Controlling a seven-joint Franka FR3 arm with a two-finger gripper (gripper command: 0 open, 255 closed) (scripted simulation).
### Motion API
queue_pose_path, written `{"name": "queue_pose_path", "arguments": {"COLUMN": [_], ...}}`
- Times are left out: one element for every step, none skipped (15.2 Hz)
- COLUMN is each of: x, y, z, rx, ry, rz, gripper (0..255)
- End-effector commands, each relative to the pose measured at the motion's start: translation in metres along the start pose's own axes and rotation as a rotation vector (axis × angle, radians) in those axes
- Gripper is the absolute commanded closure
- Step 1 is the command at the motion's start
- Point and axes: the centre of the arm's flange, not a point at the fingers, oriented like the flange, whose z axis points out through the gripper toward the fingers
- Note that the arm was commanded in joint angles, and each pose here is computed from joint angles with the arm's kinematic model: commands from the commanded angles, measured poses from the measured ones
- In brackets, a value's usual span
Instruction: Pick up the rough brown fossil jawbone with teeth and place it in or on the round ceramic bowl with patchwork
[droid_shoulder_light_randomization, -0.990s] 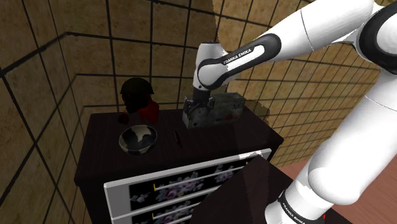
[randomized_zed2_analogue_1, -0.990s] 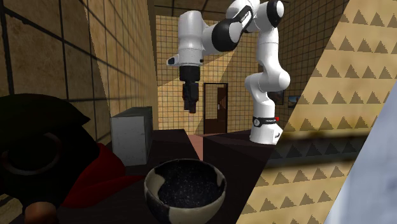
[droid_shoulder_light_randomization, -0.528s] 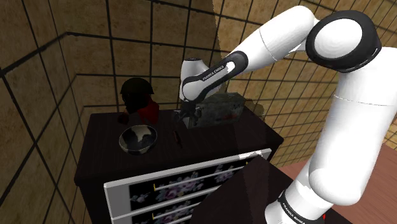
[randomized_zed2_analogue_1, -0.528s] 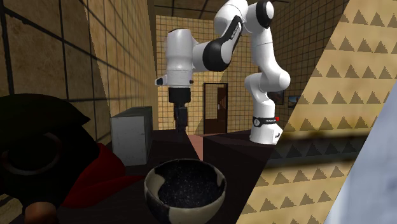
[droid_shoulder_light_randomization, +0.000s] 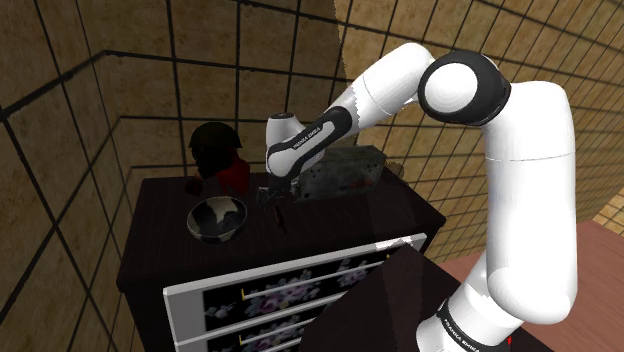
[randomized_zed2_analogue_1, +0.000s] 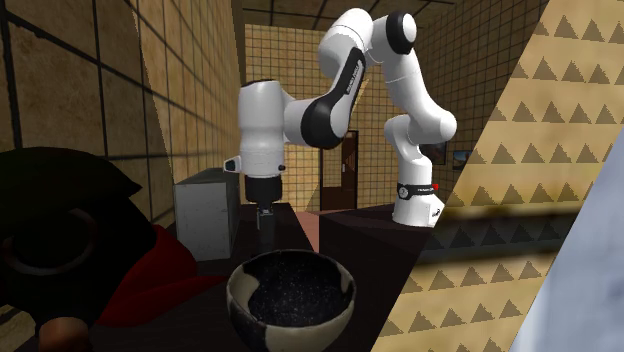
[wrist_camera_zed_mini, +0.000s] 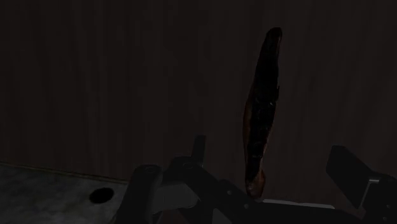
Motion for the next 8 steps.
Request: {"name": "queue_pose_path", "arguments": {"x": [0.000, 0.000, 0.000, 0.000, 0.000, 0.000, 0.000, 0.000], "y": [0.000, 0.000, 0.000, 0.000, 0.000, 0.000, 0.000, 0.000], "z": [0.011, 0.017, 0.022, 0.027, 0.033, 0.036, 0.036, 0.036], "rx": [-0.001, -0.001, -0.001, -0.001, -0.001, 0.000, -0.001, -0.001], "ry": [0.000, 0.000, 0.000, 0.000, 0.000, 0.000, 0.000, 0.000], "rz": [0.001, 0.001, 0.001, 0.001, 0.001, 0.001, 0.001, 0.001], "gripper": [0, 0, 0, 0, 0, 0, 0, 0]}}
